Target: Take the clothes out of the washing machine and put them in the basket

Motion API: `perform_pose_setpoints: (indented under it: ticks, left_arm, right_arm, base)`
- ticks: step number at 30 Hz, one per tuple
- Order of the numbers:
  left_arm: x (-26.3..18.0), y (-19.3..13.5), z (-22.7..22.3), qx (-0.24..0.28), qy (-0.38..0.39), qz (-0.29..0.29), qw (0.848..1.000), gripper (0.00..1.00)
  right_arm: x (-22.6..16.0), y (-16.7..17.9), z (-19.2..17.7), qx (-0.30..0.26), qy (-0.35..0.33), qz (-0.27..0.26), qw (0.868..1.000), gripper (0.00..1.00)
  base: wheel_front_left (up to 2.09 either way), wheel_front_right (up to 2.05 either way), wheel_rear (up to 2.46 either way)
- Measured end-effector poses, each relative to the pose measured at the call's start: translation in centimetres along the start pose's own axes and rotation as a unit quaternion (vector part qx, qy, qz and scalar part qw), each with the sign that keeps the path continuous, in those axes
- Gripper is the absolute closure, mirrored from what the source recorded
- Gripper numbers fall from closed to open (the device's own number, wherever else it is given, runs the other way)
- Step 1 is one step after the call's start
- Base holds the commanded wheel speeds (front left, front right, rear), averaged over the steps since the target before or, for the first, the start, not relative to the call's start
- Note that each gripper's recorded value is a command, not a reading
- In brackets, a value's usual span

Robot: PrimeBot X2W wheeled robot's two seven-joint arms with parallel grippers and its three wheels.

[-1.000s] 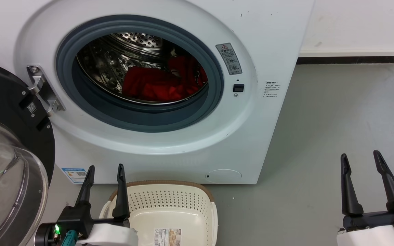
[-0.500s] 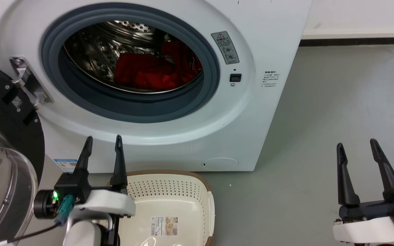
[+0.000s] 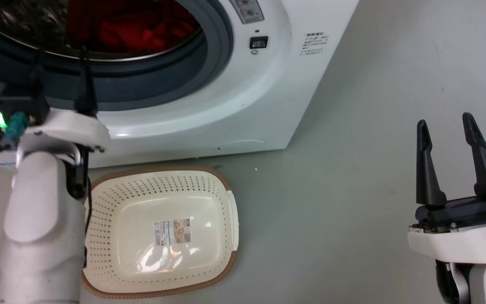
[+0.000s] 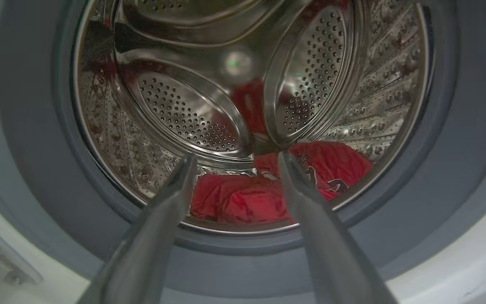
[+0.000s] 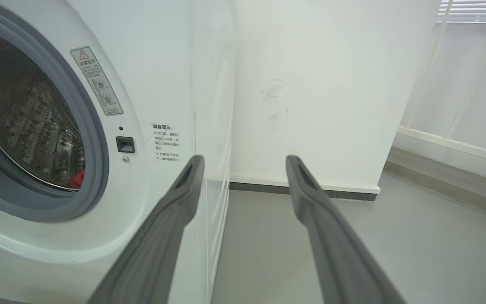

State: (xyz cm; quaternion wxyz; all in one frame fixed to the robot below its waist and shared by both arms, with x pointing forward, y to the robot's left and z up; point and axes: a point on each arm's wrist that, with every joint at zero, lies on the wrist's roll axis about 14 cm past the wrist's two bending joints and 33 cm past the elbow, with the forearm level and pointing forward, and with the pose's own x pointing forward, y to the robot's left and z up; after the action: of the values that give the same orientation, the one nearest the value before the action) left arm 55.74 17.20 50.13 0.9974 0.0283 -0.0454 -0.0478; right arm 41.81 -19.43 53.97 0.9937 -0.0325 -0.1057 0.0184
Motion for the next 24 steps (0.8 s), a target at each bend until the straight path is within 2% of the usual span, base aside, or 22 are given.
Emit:
perform_pose_setpoints:
  ticks: [10, 14, 20, 24]
  left_arm:
    - [10.0, -0.9, -4.2, 0.023, 0.017, -0.026, 0.999, 0.0]
    - [12.9, -0.9, -7.7, 0.032, 0.063, -0.034, 0.997, 0.0]
    - [17.4, -0.8, -10.1, 0.044, 0.113, -0.038, 0.992, 0.0]
    - [19.0, -0.8, -12.9, 0.064, 0.18, -0.044, 0.981, 0.0]
  right_arm:
    - [1.4, -2.4, -4.4, -0.001, 0.045, -0.032, 0.998, 0.0]
    - [1.7, -3.0, -5.9, -0.003, 0.061, -0.039, 0.997, 0.0]
    - [2.3, -3.2, -7.8, 0.003, 0.076, -0.041, 0.996, 0.0]
    - [2.5, -3.6, -9.0, 0.003, 0.086, -0.046, 0.995, 0.0]
  base:
    - [0.0, 0.0, 0.0]
    - [0.0, 0.0, 0.0]
    - [0.0, 0.0, 0.0]
    - [0.0, 0.0, 0.0]
